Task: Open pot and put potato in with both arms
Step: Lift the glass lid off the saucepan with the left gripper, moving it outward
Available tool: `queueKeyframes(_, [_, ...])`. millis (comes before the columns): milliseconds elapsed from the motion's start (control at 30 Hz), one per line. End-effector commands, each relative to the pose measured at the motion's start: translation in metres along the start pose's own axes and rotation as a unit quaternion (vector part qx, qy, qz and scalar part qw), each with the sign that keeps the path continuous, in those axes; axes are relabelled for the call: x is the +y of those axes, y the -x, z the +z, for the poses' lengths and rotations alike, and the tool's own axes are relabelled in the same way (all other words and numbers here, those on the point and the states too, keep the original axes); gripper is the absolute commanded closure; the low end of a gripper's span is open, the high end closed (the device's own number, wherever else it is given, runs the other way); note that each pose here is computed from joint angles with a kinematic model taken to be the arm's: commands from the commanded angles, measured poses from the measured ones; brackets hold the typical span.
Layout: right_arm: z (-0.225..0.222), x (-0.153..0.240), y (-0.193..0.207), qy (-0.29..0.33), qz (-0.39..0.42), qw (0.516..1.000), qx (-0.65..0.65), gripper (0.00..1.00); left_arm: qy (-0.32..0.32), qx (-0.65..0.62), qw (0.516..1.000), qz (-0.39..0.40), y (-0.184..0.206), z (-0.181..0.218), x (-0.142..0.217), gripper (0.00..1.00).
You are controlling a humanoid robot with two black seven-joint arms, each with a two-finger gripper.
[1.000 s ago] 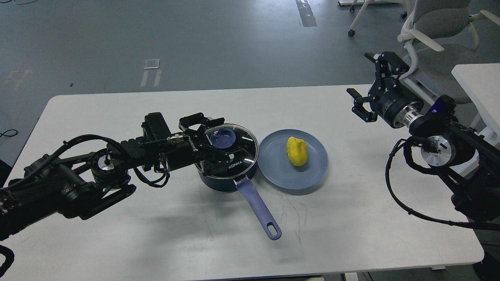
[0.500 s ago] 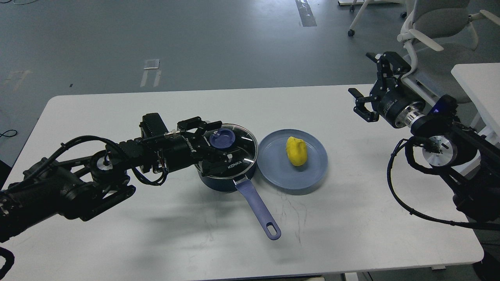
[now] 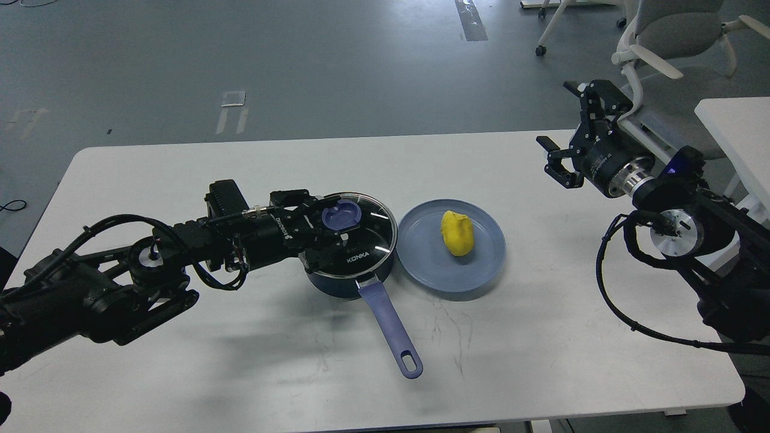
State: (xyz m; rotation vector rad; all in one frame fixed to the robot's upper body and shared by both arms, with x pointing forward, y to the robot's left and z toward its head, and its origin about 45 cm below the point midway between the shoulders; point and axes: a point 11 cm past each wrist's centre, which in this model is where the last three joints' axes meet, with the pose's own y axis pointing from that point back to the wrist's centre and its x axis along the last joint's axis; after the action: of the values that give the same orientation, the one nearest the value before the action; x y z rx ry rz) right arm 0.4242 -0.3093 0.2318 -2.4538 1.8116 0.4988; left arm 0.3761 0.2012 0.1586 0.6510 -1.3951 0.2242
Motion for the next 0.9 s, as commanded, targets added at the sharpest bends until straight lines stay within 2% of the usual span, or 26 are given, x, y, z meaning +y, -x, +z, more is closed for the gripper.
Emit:
queueKeyframes(0, [0.000,0.000,0.000,-0.001,0.000,1.000,0.000,0.00,-0.009,0.020,0.999,0.025,-0.017,-0.006,0.010,0.56])
queueKeyframes(233, [-0.002,-0.002,0.003,-0.001,-0.005,1.000,0.004,0.00,0.002,0.019,0.998,0.055,-0.053,-0.004,0.037,0.56])
queueKeyframes(433, [-0.001,-0.004,0.007,0.001,-0.010,1.000,0.009,0.00,-0.052,-0.002,0.998,0.042,-0.053,-0.037,0.081,0.56])
queueKeyframes(533, [0.001,-0.004,0.008,0.003,-0.012,1.000,0.010,0.00,-0.075,-0.008,0.997,0.036,-0.045,-0.047,0.100,0.56])
queueKeyframes(667, [0.003,-0.004,0.009,0.005,-0.012,1.000,0.010,0.00,-0.127,0.007,0.992,0.013,-0.002,-0.060,0.134,0.56])
queueKeyframes(733, [0.003,-0.004,0.008,0.005,-0.012,1.000,0.010,0.00,-0.135,0.007,0.991,0.009,0.006,-0.061,0.140,0.56])
queueKeyframes(867, [0.004,-0.004,0.009,0.007,-0.013,1.000,0.013,0.00,-0.163,0.029,0.986,-0.027,0.048,-0.060,0.161,0.56])
